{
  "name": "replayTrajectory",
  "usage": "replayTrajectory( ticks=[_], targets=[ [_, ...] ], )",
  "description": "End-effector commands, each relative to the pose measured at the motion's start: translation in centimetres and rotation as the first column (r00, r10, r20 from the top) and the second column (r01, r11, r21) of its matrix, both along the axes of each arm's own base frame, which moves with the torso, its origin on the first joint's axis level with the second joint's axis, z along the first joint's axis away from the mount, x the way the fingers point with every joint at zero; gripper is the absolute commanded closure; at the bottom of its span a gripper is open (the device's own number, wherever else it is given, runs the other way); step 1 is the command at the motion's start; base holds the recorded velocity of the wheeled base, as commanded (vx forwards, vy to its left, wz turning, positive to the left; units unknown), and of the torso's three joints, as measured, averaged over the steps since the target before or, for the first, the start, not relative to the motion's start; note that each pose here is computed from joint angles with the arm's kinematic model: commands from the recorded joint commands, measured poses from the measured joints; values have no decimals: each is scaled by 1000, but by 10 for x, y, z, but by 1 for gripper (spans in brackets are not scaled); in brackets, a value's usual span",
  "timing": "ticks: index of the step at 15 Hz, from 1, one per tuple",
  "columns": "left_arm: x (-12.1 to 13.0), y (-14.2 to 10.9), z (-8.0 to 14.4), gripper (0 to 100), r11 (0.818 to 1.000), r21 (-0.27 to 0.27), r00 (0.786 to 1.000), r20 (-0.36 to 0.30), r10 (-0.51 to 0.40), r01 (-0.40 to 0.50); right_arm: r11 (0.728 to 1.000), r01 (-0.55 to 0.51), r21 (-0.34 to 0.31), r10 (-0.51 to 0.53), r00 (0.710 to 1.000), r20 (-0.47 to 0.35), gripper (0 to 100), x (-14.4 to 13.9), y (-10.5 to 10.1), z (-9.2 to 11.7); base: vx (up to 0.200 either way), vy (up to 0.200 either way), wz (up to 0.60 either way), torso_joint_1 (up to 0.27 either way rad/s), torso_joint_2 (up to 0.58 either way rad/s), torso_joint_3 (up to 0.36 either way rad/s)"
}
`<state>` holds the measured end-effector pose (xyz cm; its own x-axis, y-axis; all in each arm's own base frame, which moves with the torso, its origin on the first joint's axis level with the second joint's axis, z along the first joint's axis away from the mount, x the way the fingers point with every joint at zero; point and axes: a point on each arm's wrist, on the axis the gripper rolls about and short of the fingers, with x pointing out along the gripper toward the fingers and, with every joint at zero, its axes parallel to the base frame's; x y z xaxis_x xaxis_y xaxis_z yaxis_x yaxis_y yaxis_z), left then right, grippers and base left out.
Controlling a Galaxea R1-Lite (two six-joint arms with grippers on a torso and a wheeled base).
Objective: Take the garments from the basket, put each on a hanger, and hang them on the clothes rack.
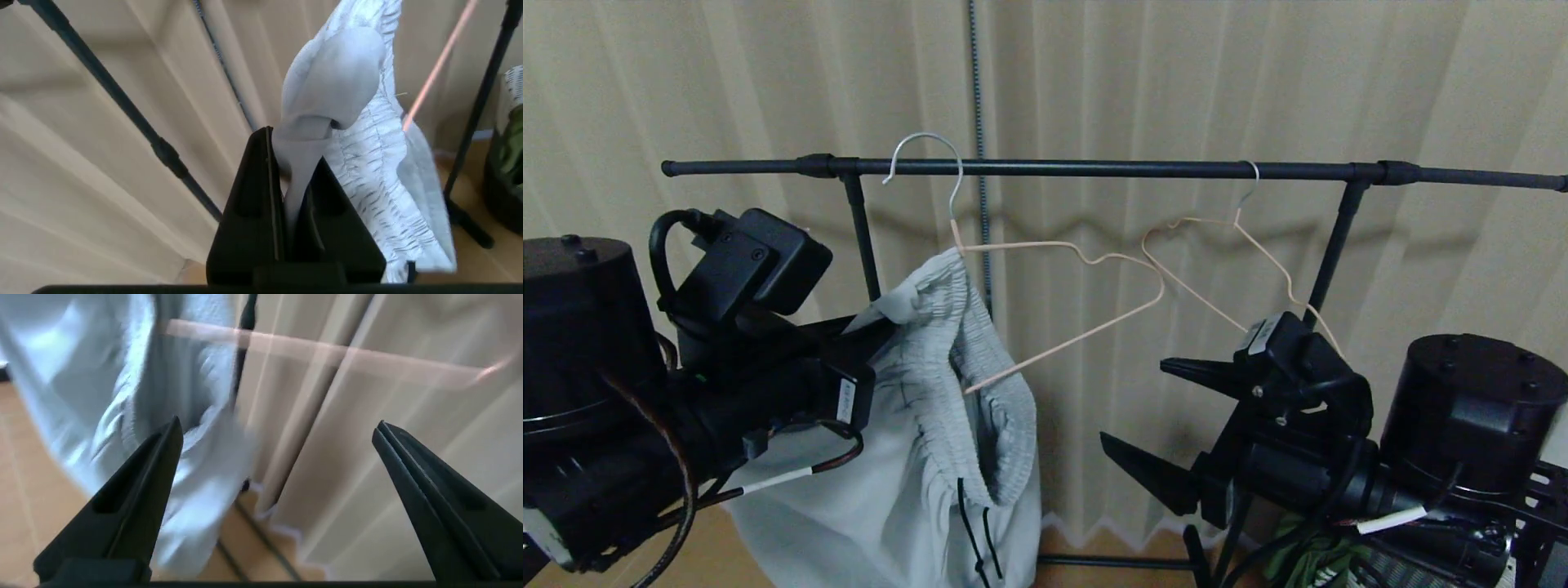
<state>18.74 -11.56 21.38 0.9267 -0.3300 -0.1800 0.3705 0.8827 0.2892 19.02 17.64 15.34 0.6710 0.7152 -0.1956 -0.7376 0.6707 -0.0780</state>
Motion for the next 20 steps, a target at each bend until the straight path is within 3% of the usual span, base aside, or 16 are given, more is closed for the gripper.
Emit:
replayTrajectory(
  ticks=[1, 3, 4, 8, 12, 13, 16, 20],
  targets=[
    [-8, -4, 9, 100, 998, -55, 999, 22, -33, 34, 1000, -23, -1, 23, 997, -74, 0, 1, 14, -14, 0, 0, 0, 0, 0, 0],
    [-16, -6, 15, 100, 994, -87, 997, 37, -61, 64, 997, -31, 77, 40, 991, -124, 0, 2, 29, -9, 0, 0, 0, 0, 0, 0],
    [-17, -7, 16, 100, 994, -89, 997, 39, -66, 69, 996, -30, 81, 41, 991, -131, 0, 3, 31, -9, 0, 0, 0, 0, 0, 0],
    [-29, -10, 22, 100, 987, -103, 991, 66, -114, 121, 998, -2, 58, 11, 988, -151, 0, 19, 47, -23, 0, 0, 0, 0, 0, 0],
    [-35, -13, 24, 100, 983, -106, 987, 74, -141, 149, 999, 12, 40, -5, 986, -166, 0, 22, 48, -30, 0, 0, 0, 0, 0, 0],
    [-35, -12, 24, 100, 983, -107, 987, 75, -141, 149, 999, 21, 36, -15, 986, -166, 100, 22, 47, -30, 0, 0, 0, 0, 0, 0],
    [-35, -11, 22, 100, 985, -100, 988, 72, -136, 143, 996, 81, 27, -76, 983, -166, 100, 27, 35, -31, 0, 0, 0, 0, 0, 0],
    [-36, -9, 13, 100, 988, -65, 989, 55, -134, 138, 974, 222, 37, -214, 965, -149, 100, 51, 0, -25, 0, 0, 0, 0, 0, 0]
  ],
)
